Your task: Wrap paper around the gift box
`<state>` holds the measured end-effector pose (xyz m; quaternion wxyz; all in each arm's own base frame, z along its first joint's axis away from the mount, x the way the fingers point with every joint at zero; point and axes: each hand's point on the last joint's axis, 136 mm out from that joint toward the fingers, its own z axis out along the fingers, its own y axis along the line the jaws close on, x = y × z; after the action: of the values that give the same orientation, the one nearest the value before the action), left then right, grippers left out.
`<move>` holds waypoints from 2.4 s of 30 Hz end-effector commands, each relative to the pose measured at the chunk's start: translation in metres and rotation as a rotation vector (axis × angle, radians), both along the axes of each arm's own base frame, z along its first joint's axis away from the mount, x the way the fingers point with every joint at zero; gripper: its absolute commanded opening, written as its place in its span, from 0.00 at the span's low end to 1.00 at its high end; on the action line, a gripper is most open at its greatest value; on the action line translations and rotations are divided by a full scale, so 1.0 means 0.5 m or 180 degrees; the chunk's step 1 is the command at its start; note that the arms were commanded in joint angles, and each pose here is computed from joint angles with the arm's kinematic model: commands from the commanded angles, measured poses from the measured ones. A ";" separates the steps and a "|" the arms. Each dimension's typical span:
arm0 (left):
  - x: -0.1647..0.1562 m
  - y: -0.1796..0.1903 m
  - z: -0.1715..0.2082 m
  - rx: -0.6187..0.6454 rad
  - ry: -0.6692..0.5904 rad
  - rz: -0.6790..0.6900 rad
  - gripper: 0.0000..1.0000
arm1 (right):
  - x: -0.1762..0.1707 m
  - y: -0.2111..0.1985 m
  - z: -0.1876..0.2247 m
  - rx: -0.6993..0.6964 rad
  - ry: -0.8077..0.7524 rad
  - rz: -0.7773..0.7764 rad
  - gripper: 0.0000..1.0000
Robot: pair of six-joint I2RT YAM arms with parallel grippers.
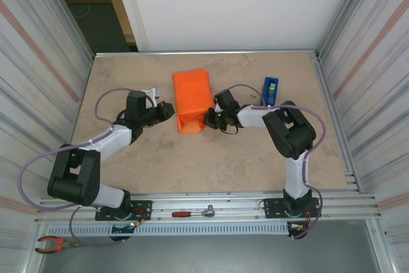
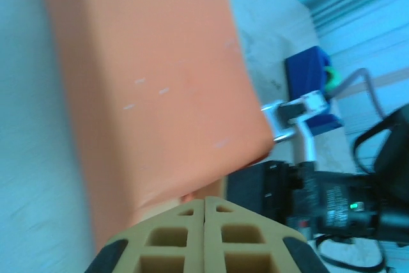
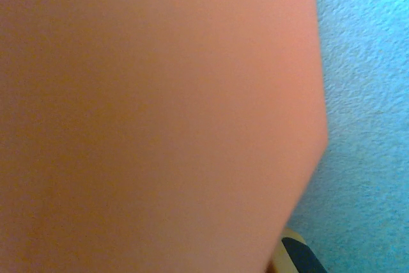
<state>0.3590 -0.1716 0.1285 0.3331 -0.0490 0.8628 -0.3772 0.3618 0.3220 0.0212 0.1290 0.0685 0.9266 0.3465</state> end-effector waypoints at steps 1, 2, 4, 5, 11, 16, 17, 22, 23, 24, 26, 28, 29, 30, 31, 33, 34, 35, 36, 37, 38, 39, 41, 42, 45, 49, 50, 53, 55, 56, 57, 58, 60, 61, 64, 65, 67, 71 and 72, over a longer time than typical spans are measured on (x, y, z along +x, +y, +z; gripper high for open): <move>-0.027 0.039 -0.070 0.0144 0.0343 0.0150 0.03 | -0.014 -0.006 -0.017 -0.0098 0.0028 0.0068 0.00; -0.028 0.041 -0.083 0.0177 0.0388 0.0149 0.03 | -0.015 -0.005 -0.019 -0.0098 0.0038 0.0073 0.00; -0.027 0.034 -0.102 0.0179 0.0434 0.0073 0.02 | -0.017 -0.006 -0.021 -0.0107 0.0047 0.0081 0.00; -0.026 0.030 -0.110 0.0149 0.0457 0.0042 0.02 | -0.017 -0.005 -0.021 -0.0110 0.0047 0.0084 0.00; -0.029 0.011 -0.090 -0.0093 0.0223 -0.0013 0.18 | -0.021 -0.006 -0.019 -0.0116 0.0052 0.0093 0.00; -0.039 -0.006 -0.096 0.0048 0.0272 -0.0044 0.24 | -0.026 -0.002 -0.019 -0.0111 0.0057 0.0115 0.00; -0.041 -0.007 -0.106 0.0117 0.0336 -0.0042 0.23 | -0.025 -0.001 -0.017 -0.0110 0.0048 0.0122 0.00; -0.043 0.001 -0.144 0.0234 0.0496 0.0064 0.19 | -0.030 -0.003 -0.020 -0.0115 0.0067 0.0125 0.00; -0.041 0.001 -0.140 0.0201 0.0434 0.0095 0.21 | -0.029 -0.004 -0.020 -0.0114 0.0064 0.0125 0.00; -0.042 0.001 -0.138 0.0206 0.0404 0.0113 0.24 | -0.031 -0.003 -0.021 -0.0119 0.0070 0.0133 0.00; -0.043 0.001 -0.129 0.0215 0.0322 0.0128 0.30 | -0.031 -0.003 -0.020 -0.0114 0.0064 0.0132 0.00; -0.046 -0.005 -0.119 0.0215 0.0250 0.0096 0.34 | -0.031 -0.003 -0.021 -0.0110 0.0067 0.0137 0.00; -0.047 -0.005 -0.117 0.0238 0.0242 0.0096 0.36 | -0.032 -0.003 -0.021 -0.0108 0.0069 0.0137 0.00; -0.048 -0.007 -0.115 0.0265 0.0237 0.0096 0.37 | -0.032 -0.002 -0.021 -0.0105 0.0069 0.0143 0.00; -0.049 -0.007 -0.118 0.0302 0.0259 0.0093 0.38 | -0.033 -0.002 -0.023 -0.0107 0.0073 0.0143 0.00; -0.051 -0.003 -0.128 0.0349 0.0311 0.0125 0.39 | -0.033 -0.002 -0.023 -0.0099 0.0072 0.0143 0.00; -0.051 0.002 -0.135 0.0381 0.0355 0.0166 0.38 | -0.034 -0.003 -0.024 -0.0097 0.0072 0.0140 0.00; -0.051 0.007 -0.138 0.0413 0.0368 0.0199 0.37 | -0.035 -0.004 -0.025 -0.0098 0.0077 0.0141 0.00; -0.052 0.014 -0.145 0.0467 0.0401 0.0247 0.34 | -0.035 -0.005 -0.026 -0.0102 0.0077 0.0134 0.00; -0.051 0.023 -0.149 0.0529 0.0432 0.0315 0.29 | -0.035 -0.005 -0.025 -0.0099 0.0077 0.0133 0.00; -0.052 0.032 -0.154 0.0596 0.0470 0.0376 0.25 | -0.036 -0.005 -0.025 -0.0095 0.0076 0.0136 0.00; -0.052 0.041 -0.158 0.0662 0.0479 0.0433 0.22 | -0.036 -0.004 -0.025 -0.0093 0.0078 0.0136 0.00; -0.049 0.052 -0.163 0.0754 0.0486 0.0499 0.17 | -0.036 -0.005 -0.026 -0.0097 0.0078 0.0137 0.00; -0.045 0.053 -0.164 0.0790 0.0490 0.0491 0.15 | -0.038 -0.005 -0.027 -0.0096 0.0083 0.0145 0.00; -0.034 0.052 -0.171 0.0856 0.0503 0.0469 0.14 | -0.038 -0.005 -0.028 -0.0096 0.0086 0.0146 0.00; -0.025 0.065 -0.183 0.0900 0.0534 0.0590 0.13 | -0.038 -0.005 -0.027 -0.0099 0.0083 0.0146 0.00; -0.024 0.071 -0.176 0.0892 0.0474 0.0649 0.14 | -0.039 -0.006 -0.028 -0.0103 0.0091 0.0144 0.00; -0.024 0.077 -0.137 0.0793 0.0237 0.0733 0.23 | -0.040 -0.008 -0.027 -0.0109 0.0083 0.0137 0.00; -0.023 0.077 -0.111 0.0765 0.0116 0.0729 0.35 | -0.039 -0.008 -0.026 -0.0108 0.0081 0.0134 0.00; -0.023 0.077 -0.100 0.0755 0.0072 0.0726 0.39 | -0.040 -0.008 -0.027 -0.0106 0.0086 0.0139 0.00; -0.024 0.075 -0.092 0.0734 0.0044 0.0710 0.44 | -0.040 -0.007 -0.027 -0.0105 0.0088 0.0140 0.00; -0.021 0.069 -0.081 0.0705 0.0005 0.0680 0.48 | -0.040 -0.008 -0.029 -0.0109 0.0095 0.0138 0.00; -0.018 0.058 -0.070 0.0640 -0.0043 0.0606 0.52 | -0.040 -0.005 -0.028 -0.0101 0.0093 0.0145 0.00; -0.015 0.052 -0.065 0.0614 -0.0065 0.0566 0.54 | -0.039 -0.005 -0.028 -0.0102 0.0088 0.0140 0.00; -0.006 0.034 -0.064 0.0621 -0.0085 0.0418 0.56 | -0.040 -0.004 -0.029 -0.0108 0.0090 0.0145 0.00; -0.002 0.027 -0.065 0.0625 -0.0078 0.0352 0.57 | -0.039 -0.005 -0.029 -0.0106 0.0093 0.0137 0.00; 0.006 0.015 -0.071 0.0615 -0.0060 0.0260 0.57 | -0.040 -0.004 -0.028 -0.0106 0.0092 0.0145 0.00; 0.022 -0.007 -0.093 0.0609 -0.0010 0.0112 0.56 | -0.039 -0.004 -0.029 -0.0105 0.0094 0.0144 0.00; 0.027 -0.012 -0.095 0.0617 -0.0005 0.0083 0.55 | -0.038 -0.003 -0.028 -0.0105 0.0090 0.0144 0.00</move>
<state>0.3634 -0.1646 0.0744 0.3354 -0.0606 0.8999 -0.2722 0.3562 0.3259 0.0193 0.1276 0.0604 0.9246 0.3538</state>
